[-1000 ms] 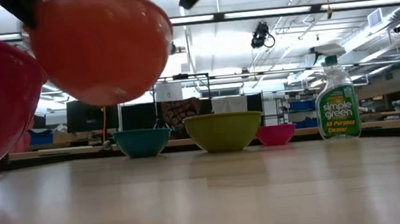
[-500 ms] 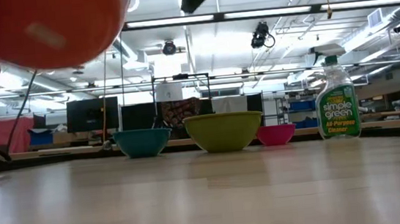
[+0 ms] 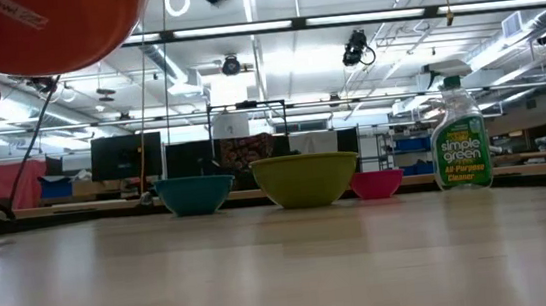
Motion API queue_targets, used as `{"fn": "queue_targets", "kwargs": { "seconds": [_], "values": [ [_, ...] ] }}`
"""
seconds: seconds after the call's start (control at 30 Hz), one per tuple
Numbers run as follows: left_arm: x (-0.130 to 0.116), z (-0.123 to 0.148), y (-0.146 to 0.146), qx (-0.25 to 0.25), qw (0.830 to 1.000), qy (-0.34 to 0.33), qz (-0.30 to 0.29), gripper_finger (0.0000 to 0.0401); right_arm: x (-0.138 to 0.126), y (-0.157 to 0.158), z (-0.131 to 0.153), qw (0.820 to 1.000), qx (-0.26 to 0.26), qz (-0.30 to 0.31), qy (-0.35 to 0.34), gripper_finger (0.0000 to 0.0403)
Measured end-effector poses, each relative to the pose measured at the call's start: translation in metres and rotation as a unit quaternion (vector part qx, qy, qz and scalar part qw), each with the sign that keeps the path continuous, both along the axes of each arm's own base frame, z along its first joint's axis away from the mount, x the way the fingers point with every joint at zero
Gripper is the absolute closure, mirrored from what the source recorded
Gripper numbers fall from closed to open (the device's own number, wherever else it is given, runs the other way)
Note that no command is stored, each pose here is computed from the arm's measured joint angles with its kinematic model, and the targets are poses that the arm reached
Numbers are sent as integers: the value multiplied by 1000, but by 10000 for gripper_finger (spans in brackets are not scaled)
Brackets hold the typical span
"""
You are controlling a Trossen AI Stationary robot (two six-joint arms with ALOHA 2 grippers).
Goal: Nest bowls inside each other
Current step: Stack the orange bowl on top of the red bowl
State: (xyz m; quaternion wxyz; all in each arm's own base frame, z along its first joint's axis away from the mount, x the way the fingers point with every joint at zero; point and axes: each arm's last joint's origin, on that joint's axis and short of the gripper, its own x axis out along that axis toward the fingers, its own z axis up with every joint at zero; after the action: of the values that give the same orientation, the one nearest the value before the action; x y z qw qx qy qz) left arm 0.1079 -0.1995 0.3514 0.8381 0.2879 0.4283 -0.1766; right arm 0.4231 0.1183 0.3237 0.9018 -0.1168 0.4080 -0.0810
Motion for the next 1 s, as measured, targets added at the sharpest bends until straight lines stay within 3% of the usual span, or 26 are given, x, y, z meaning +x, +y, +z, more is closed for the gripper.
{"fn": "queue_targets", "kwargs": {
  "seconds": [0.23, 0.4, 0.6, 0.77, 1.0],
  "values": [
    [4, -2, 8, 34, 999, 13, 4, 384, -4, 37, 14, 985, -100, 135, -40, 296],
    [4, -2, 10, 70, 997, 21, -39, 384, -10, 49, 18, 979, -140, 138, -49, 231],
    [4, -2, 10, 102, 991, 20, -87, 385, -6, 50, 26, 974, -130, 165, -81, 158],
    [4, -2, 10, 113, 988, 18, -103, 385, -2, 49, 28, 965, -119, 217, -92, 165],
    [8, -3, 13, 146, 979, 23, -138, 385, 6, 40, 14, 965, -78, 241, -62, 222]
  ]
}}
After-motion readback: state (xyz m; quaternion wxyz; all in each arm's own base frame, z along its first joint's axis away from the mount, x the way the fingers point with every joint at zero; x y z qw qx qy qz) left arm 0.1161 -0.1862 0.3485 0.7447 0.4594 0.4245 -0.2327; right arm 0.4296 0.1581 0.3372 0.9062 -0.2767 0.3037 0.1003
